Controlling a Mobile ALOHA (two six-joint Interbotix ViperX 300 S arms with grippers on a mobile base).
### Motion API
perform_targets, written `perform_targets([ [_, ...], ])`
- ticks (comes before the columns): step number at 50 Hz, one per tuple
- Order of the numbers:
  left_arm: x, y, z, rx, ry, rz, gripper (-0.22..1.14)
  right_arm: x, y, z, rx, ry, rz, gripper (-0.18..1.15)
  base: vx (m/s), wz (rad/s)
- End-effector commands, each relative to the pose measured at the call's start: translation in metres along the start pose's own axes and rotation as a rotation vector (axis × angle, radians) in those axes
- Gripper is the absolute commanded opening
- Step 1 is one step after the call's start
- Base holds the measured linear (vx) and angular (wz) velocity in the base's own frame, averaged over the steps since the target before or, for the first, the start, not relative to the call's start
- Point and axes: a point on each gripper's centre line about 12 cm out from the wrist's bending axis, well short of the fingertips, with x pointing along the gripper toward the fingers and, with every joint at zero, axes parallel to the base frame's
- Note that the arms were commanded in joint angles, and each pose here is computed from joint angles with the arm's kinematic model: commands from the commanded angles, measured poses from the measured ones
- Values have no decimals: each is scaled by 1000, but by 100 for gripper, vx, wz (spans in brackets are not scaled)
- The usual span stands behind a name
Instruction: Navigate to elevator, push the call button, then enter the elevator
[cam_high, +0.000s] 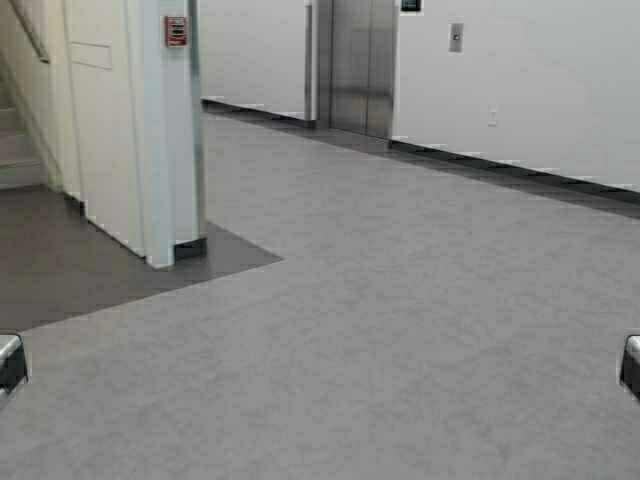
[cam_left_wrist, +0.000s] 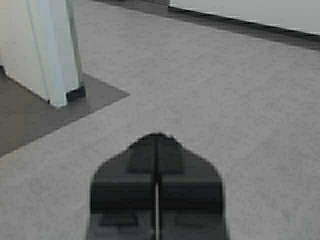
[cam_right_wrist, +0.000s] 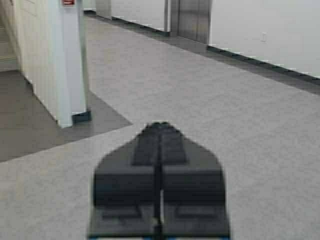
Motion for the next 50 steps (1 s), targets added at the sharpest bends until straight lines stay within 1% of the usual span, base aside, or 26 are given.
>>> perform_targets([
  [1, 0, 0, 8, -5, -31, 1, 3, 2, 0, 8, 1, -28, 3, 5, 80, -6],
  [7, 4, 0, 3, -4, -8, 0, 3, 1, 0, 6, 3, -23, 1, 5, 79, -4],
  [11, 5, 0, 4, -9, -12, 1, 3, -1, 0, 6, 2, -28, 1, 5, 77, 2],
  [16, 4, 0, 7, -12, -25, 0, 3, -8, 1, 10, 1, -55, 1, 5, 76, 1],
  [24, 5, 0, 5, -17, -15, 0, 3, -9, 1, 7, -1, -49, 1, 5, 76, 1],
  [30, 3, 0, 8, -24, -31, 0, 3, -9, 1, 10, -3, -57, 3, 5, 73, -9],
  [45, 3, 0, 9, -33, -35, -1, 3, -7, 1, 12, -4, -58, 3, 5, 73, -26],
  [50, 4, 0, 6, -36, -25, -1, 3, -7, 1, 11, -4, -55, 3, 5, 72, -25],
])
